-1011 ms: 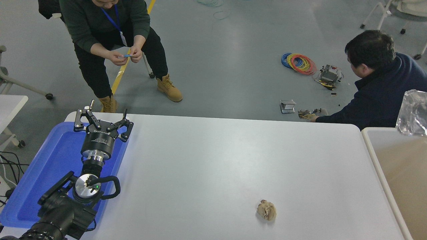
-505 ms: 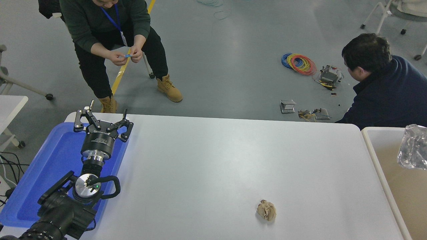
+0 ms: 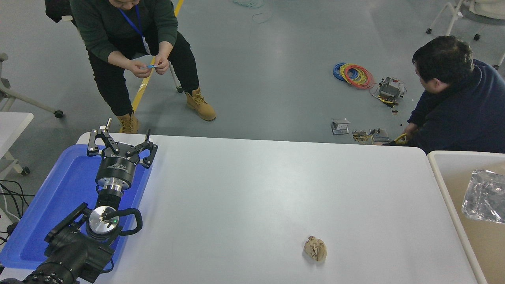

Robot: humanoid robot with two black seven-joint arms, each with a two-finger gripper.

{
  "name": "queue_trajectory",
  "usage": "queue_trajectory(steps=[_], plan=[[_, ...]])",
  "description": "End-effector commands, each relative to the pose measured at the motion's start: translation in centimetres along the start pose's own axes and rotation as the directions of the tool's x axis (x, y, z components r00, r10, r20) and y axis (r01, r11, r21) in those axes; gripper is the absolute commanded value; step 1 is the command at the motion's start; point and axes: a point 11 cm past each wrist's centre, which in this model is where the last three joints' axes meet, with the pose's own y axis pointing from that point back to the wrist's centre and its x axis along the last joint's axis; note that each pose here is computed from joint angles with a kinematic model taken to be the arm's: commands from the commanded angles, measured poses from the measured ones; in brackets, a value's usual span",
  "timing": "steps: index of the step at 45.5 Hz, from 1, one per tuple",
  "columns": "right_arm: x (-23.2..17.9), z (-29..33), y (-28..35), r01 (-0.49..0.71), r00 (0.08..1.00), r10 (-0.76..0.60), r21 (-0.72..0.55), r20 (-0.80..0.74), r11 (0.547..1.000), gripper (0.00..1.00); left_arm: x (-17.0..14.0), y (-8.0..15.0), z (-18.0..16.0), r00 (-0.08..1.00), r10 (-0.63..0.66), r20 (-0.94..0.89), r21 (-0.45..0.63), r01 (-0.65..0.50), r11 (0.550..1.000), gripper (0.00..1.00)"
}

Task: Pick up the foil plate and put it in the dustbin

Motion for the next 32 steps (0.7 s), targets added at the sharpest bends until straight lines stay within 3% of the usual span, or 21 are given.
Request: queue_trajectory(steps=[1, 8, 11, 15, 19, 21, 32], plan=[[-0.9, -0.4, -0.1, 0.013, 1.0, -0.013, 0.006, -0.002, 1.0, 0.0, 0.0, 0.0, 0.0, 1.0, 0.0, 0.001, 0.0, 0.0, 1.0, 1.0], [-1.0, -0.4, -0.1, 0.013, 1.0, -0.013, 0.005, 0.01, 1.0, 0.0, 0.0, 0.0, 0.0, 1.0, 0.0, 0.001, 0.0, 0.0, 1.0, 1.0], [-1.0, -0.4, -0.1, 0.012, 1.0, -0.013, 0.008, 0.026, 1.0, 0.29, 0.0, 0.0, 0.0, 1.0, 0.0, 0.0, 0.0, 0.0, 1.0, 1.0], [-0.9, -0.4, -0.1, 0.009, 0.999, -0.009, 0.009, 0.049, 1.0, 0.52, 0.0, 0.0, 0.0, 1.0, 0.0, 0.0, 0.0, 0.0, 1.0, 1.0], [-0.3, -0.7, 0.0, -0.005, 0.998, 0.004, 0.016, 0.067, 1.0, 0.85, 0.0, 0.0, 0.0, 1.0, 0.001, 0.001, 0.0, -0.001, 1.0, 1.0], [-0.1, -0.8, 0.0, -0.012, 0.997, 0.011, 0.017, 0.071, 1.0, 0.97, 0.0, 0.0, 0.0, 1.0, 0.0, 0.0, 0.0, 0.0, 1.0, 1.0], [4.4, -2.0, 0.4, -0.09, 0.989, 0.085, 0.04, 0.123, 0.995, 0.99, 0.0, 0.0, 0.1, 1.0, 0.0, 0.0, -0.002, 0.0, 1.0, 1.0]])
